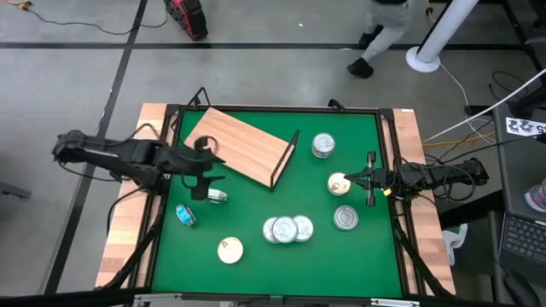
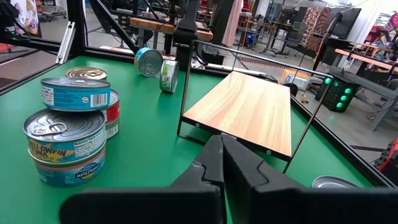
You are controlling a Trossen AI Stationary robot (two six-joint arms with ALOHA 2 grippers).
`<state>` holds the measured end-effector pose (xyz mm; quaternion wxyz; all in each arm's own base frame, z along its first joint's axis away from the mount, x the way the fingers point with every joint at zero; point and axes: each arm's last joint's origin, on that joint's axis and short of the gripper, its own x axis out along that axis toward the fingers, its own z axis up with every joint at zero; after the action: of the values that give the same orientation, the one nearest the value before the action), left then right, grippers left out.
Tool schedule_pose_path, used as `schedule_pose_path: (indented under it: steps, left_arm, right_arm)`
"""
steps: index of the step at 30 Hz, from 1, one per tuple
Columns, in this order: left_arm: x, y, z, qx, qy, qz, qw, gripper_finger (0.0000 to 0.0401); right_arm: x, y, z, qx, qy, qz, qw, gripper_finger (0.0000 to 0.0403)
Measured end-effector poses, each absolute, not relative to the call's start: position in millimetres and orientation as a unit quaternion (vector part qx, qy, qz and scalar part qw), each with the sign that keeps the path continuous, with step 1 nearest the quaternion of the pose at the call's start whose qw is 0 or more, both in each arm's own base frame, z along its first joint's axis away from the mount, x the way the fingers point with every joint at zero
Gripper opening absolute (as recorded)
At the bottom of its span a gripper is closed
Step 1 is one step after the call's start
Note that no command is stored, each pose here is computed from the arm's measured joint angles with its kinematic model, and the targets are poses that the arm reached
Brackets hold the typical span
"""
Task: Stack canned seafood by type on shelf
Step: Put the green tuna can on the shelf
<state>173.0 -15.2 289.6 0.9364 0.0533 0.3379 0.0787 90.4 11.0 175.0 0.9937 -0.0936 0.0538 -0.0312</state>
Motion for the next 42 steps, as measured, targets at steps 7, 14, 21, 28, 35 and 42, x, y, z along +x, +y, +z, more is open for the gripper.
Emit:
schedule_pose_path:
  steps: [7, 14, 21, 28, 35, 42]
  left_arm:
    - [197.2, -33.0, 279.8, 0.045, 0.464, 0.06, 0.883, 0.023]
    - [201.6, -44.9, 255.5, 0.057, 0.558, 0.041, 0.827, 0.023]
    - [204.3, -48.3, 243.3, 0.074, 0.601, 0.04, 0.795, 0.023]
    - [209.1, -49.6, 234.6, 0.08, 0.621, 0.042, 0.779, 0.023]
    - [215.8, -51.4, 223.9, 0.087, 0.64, 0.044, 0.762, 0.023]
    - [222.4, -53.1, 211.7, 0.094, 0.661, 0.046, 0.743, 0.023]
  right_arm:
    - [90.4, 11.0, 175.0, -0.094, 0.054, -0.031, 0.994, 0.0007]
    - [90.4, 11.0, 174.9, -0.094, 0.054, -0.031, 0.994, 0.0007]
    - [90.4, 11.0, 174.9, -0.094, 0.054, -0.031, 0.994, 0.0007]
    - [90.4, 11.0, 174.9, -0.094, 0.054, -0.031, 0.994, 0.0007]
    - [90.4, 11.0, 174.7, -0.094, 0.054, -0.031, 0.994, 0.0007]
    - [90.4, 11.0, 174.7, -0.094, 0.054, -0.031, 0.994, 0.0007]
